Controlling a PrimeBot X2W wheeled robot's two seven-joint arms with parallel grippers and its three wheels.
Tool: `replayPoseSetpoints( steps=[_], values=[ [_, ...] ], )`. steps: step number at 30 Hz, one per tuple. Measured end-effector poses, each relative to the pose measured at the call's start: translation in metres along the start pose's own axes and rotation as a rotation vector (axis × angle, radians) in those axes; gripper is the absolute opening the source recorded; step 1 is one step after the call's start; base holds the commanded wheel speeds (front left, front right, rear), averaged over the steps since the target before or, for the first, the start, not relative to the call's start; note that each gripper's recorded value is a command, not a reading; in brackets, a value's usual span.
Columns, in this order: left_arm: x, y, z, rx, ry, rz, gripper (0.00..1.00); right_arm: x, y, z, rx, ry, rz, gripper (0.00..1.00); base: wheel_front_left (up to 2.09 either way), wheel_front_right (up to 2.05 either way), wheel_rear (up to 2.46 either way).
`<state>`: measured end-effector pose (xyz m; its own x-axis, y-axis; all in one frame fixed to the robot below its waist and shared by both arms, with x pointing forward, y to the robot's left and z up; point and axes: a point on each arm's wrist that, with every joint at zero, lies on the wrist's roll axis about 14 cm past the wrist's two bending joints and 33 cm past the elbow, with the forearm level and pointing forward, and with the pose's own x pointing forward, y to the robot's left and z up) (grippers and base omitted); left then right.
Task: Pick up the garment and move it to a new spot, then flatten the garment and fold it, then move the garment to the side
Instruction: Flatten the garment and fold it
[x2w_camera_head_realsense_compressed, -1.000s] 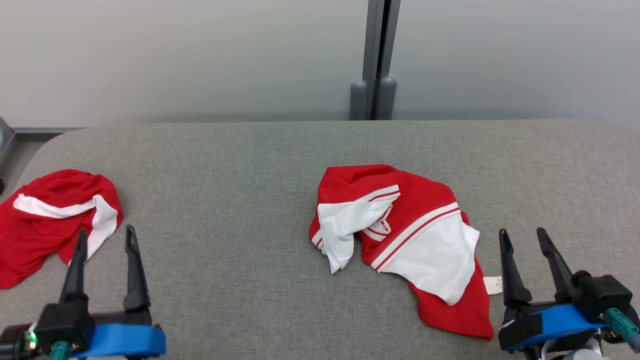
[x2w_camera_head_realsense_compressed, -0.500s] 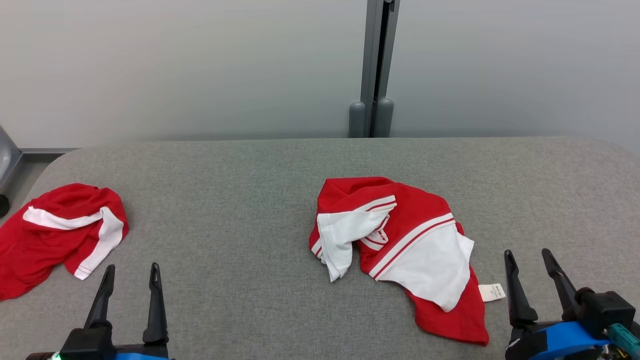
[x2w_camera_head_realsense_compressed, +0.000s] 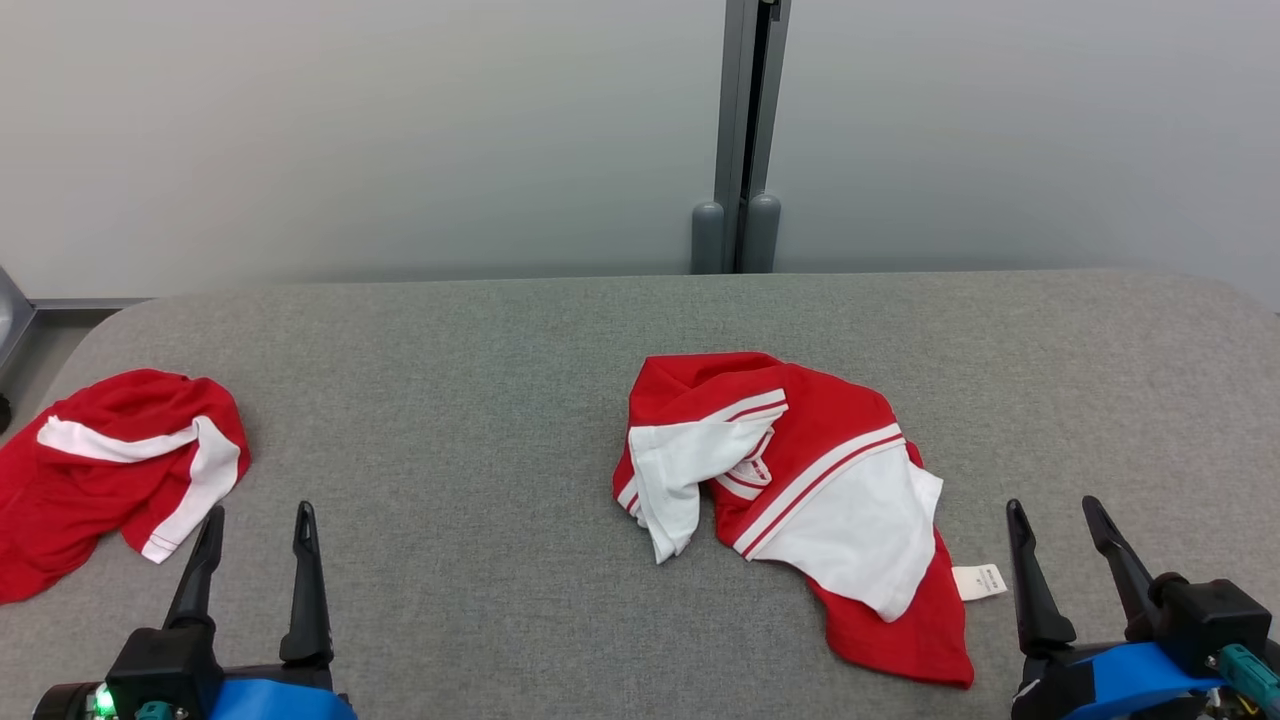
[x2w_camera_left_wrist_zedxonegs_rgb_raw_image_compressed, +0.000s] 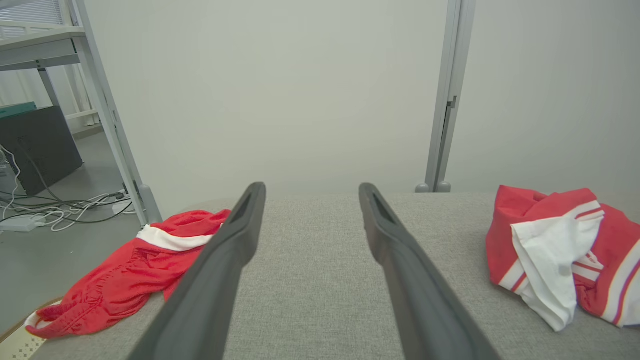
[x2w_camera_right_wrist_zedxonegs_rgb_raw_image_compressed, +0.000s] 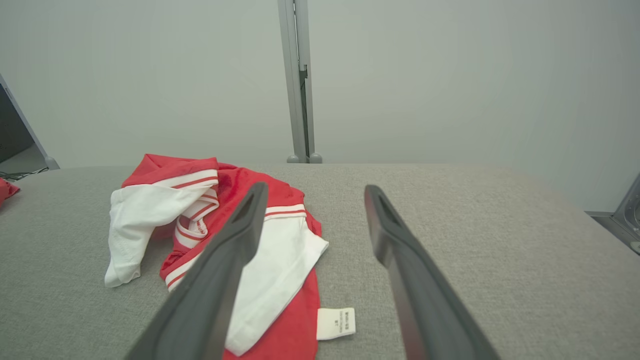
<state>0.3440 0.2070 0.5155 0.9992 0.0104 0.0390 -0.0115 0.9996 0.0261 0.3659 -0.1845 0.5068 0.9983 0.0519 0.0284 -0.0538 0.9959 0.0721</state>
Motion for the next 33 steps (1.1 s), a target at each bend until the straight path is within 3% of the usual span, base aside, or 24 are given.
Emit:
replayPoseSetpoints(
  steps=[33],
  values=[
    [-0.0011,0.01,0.0046,-0.009,-0.019,0.047,1.0,-0.001,0.0049,-0.0031,0.001,0.02,0.014,1.0,0.0,0.0,0.0]
  ],
)
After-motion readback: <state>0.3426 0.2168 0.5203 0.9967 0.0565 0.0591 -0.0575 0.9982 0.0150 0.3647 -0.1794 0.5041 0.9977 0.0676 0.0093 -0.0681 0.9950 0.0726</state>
